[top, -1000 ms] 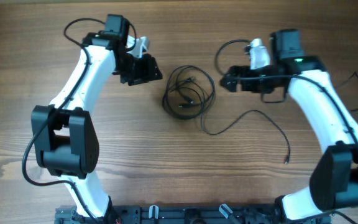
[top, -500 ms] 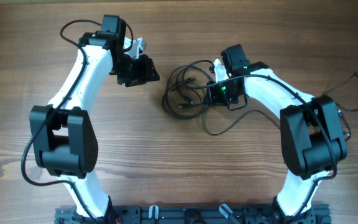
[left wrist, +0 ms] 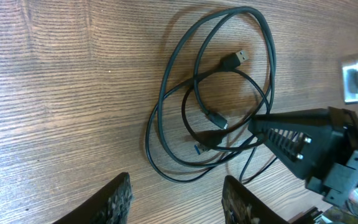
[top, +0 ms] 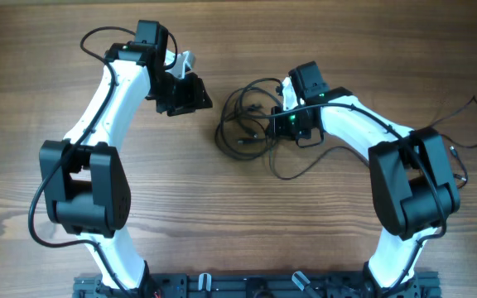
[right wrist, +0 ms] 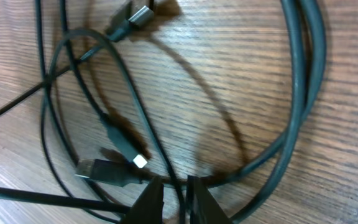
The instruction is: Untangle cables
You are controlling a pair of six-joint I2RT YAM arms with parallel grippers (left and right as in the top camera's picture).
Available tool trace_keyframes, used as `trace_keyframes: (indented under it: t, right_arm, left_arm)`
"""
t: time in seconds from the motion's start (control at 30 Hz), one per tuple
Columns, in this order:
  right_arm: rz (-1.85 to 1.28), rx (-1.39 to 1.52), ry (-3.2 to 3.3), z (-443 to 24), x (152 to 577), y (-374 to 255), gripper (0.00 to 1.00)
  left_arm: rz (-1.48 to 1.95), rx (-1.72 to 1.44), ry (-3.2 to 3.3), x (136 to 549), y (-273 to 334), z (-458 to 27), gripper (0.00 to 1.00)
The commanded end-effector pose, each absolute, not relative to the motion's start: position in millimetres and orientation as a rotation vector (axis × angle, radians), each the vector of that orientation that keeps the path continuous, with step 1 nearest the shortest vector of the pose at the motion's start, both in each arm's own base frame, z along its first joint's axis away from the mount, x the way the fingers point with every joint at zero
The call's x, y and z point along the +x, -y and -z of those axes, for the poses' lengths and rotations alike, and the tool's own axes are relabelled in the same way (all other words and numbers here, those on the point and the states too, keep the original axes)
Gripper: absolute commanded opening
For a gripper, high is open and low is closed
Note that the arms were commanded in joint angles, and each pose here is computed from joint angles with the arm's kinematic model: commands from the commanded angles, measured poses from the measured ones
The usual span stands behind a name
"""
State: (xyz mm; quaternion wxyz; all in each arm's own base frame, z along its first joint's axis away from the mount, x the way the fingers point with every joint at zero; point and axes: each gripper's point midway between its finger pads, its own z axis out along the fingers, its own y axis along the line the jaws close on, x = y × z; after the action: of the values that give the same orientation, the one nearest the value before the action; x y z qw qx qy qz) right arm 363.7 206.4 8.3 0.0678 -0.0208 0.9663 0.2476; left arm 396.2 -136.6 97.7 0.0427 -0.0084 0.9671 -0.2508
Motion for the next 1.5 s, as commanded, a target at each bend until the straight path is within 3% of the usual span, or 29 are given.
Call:
trace_keyframes:
  t: [0.0, 0.1, 0.23, 0.33, 0.37, 0.73, 0.8, 1.03, 1.2, 1.27, 1.37, 1.47]
  right_arm:
    - [-0.731, -0.023, -2.940, 3, 358, -204, 0.04]
    - [-0.831, -0.113, -2.855, -23, 368, -216, 0.04]
    - [-1.053, -0.383, -2.506, -145, 393, -246, 0.04]
    - [-1.009, -0.460, -2.244, -239, 398, -245, 0.04]
    - [-0.981, -0.471, -2.147, -274, 393, -240, 0.04]
    - [-1.089, -0.681, -1.622, -437, 310, -236, 0.04]
    - [-1.051, -0.658, -1.559, -456, 306, -230, 0.04]
    - [-0.525, -0.082, -1.533, -484, 360, -133, 0.04]
    - [-0.438, 0.124, -1.160, -582, 306, -65, 0.04]
    - [-0.393, 0.197, -1.073, -602, 282, -39, 0.04]
    - [-0.348, 0.302, -1.040, -605, 267, -10, 0.04]
    - [-0.545, 0.158, -1.122, -595, 274, -50, 0.04]
  left_arm:
    - [0.757, -0.005, -2.957, 396, 135, -98, 0.49]
    - [0.757, -0.006, -2.960, 395, 135, -98, 0.49]
    - [0.756, -0.007, -2.963, 394, 135, -98, 0.49]
    - [0.756, -0.008, -2.964, 394, 135, -98, 0.49]
    - [0.756, -0.007, -2.964, 394, 135, -98, 0.49]
    - [0.757, 0.000, -2.964, 393, 137, -98, 0.54]
    - [0.757, 0.001, -2.965, 393, 137, -98, 0.54]
    - [0.759, 0.018, -2.968, 392, 142, -98, 0.54]
    - [0.760, 0.035, -2.962, 392, 146, -98, 0.56]
    - [0.760, 0.046, -2.957, 392, 148, -99, 0.57]
    - [0.761, 0.064, -2.952, 392, 153, -99, 0.58]
    - [0.767, 0.085, -2.929, 396, 162, -100, 0.61]
